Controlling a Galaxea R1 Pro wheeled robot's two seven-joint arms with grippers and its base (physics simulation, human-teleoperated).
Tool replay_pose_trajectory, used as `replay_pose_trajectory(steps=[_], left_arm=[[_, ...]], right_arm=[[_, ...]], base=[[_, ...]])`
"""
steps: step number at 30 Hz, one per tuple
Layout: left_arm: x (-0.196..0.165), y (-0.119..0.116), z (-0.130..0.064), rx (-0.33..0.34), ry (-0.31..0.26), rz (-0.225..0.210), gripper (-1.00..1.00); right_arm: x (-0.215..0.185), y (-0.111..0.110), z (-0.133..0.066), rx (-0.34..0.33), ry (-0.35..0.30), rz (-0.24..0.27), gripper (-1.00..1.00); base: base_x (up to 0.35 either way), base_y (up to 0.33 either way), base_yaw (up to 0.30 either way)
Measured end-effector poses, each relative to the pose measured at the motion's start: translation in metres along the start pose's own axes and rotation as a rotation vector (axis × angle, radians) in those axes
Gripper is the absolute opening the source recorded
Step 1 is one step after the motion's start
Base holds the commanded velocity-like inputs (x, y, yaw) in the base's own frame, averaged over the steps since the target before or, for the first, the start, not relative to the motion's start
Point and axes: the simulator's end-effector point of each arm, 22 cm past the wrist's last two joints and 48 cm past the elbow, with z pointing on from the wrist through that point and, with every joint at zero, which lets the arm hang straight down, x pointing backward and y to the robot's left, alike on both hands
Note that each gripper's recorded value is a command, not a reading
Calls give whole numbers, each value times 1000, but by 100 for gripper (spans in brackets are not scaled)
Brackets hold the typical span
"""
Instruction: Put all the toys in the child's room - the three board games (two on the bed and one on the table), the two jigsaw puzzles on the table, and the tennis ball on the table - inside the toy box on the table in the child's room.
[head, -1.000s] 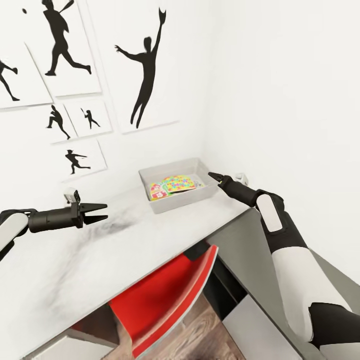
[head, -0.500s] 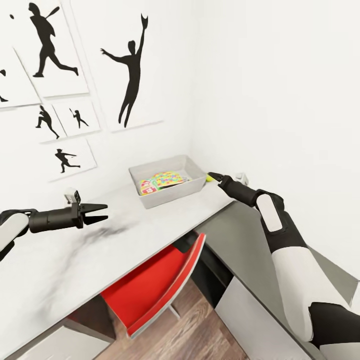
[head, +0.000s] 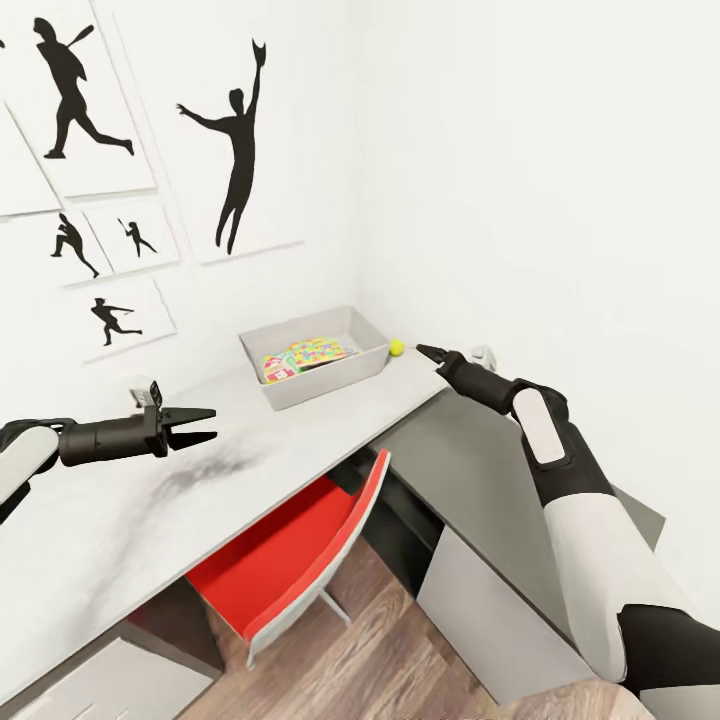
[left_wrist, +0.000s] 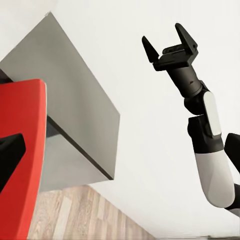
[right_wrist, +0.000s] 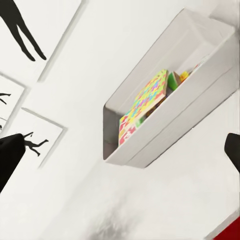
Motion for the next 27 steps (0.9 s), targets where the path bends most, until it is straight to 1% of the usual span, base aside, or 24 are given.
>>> replay_pose_trajectory(steps=[3, 7, 17, 23, 27], left_arm=[[0, -2, 0, 1, -1, 2, 100], [0, -2, -1, 0, -1, 4, 100], [0, -2, 0, 1, 0, 4, 100], [0, -3, -1, 1, -2, 4, 100], [-1, -3, -1, 3, -3, 4, 100]], right_arm=[[-1, 2, -1, -2, -2, -2, 100], [-2, 3, -1, -6, -4, -3, 100], [-4, 3, -1, -2, -9, -3, 100], [-3, 2, -1, 0, -7, -2, 100], [-3, 2, -1, 0, -5, -2, 100]], base=[[-18, 0, -140], [-5, 0, -43], [0, -3, -4], [0, -107, 0], [0, -29, 0]])
